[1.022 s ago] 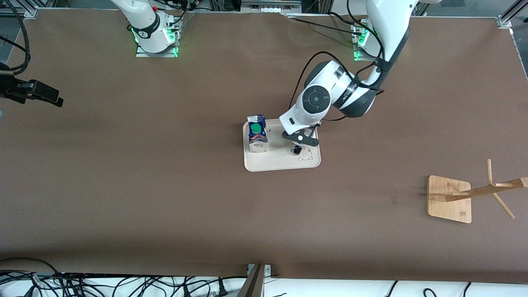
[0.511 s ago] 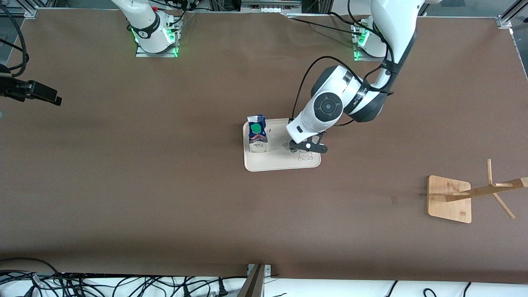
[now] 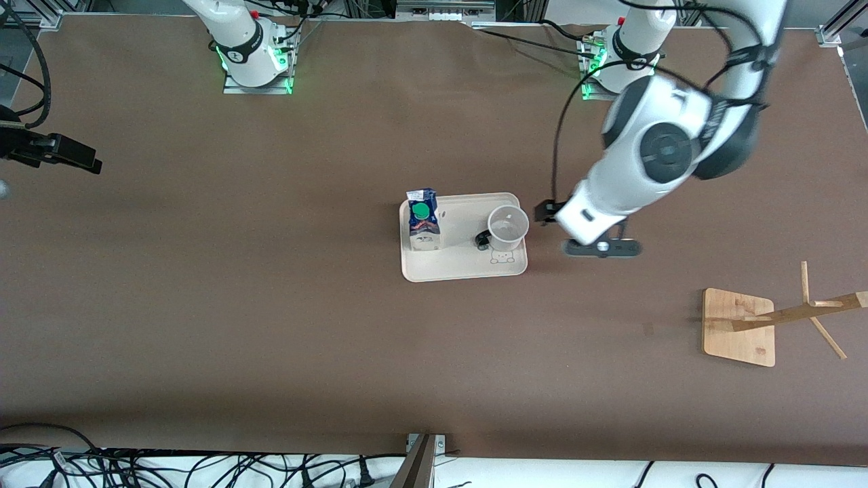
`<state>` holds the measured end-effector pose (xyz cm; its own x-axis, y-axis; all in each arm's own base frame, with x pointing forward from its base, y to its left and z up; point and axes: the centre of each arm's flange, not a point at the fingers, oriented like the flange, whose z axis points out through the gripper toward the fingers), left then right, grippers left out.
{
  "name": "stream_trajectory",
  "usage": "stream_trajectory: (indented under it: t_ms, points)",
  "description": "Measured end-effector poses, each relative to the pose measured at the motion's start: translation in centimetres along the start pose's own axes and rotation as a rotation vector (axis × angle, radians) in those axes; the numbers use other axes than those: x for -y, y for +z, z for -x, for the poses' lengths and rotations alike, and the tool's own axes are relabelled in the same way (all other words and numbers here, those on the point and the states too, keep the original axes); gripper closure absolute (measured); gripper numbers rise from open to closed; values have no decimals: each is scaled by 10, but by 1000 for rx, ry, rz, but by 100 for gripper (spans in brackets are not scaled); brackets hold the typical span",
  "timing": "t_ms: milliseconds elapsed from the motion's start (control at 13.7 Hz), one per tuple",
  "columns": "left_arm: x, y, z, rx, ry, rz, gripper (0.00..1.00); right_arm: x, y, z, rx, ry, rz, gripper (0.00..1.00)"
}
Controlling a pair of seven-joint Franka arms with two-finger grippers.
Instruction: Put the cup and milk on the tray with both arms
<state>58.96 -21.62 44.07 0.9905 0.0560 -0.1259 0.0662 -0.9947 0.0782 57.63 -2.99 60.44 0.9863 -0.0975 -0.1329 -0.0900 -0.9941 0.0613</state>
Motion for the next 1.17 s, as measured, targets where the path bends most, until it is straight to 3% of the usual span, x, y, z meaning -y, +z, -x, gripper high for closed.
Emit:
stream_trajectory:
  t_ms: [292,511,1169]
  points:
    - [97,-80,17,-53,19,7,0,-2,2,-5,-17,3,21,0]
    - [150,-108,35,-71,21,-76,0,-2,3,-8,-24,1,21,0]
    - [163,-122,46,-59,3,-94,0,1,1,-10,-46,-4,19,0]
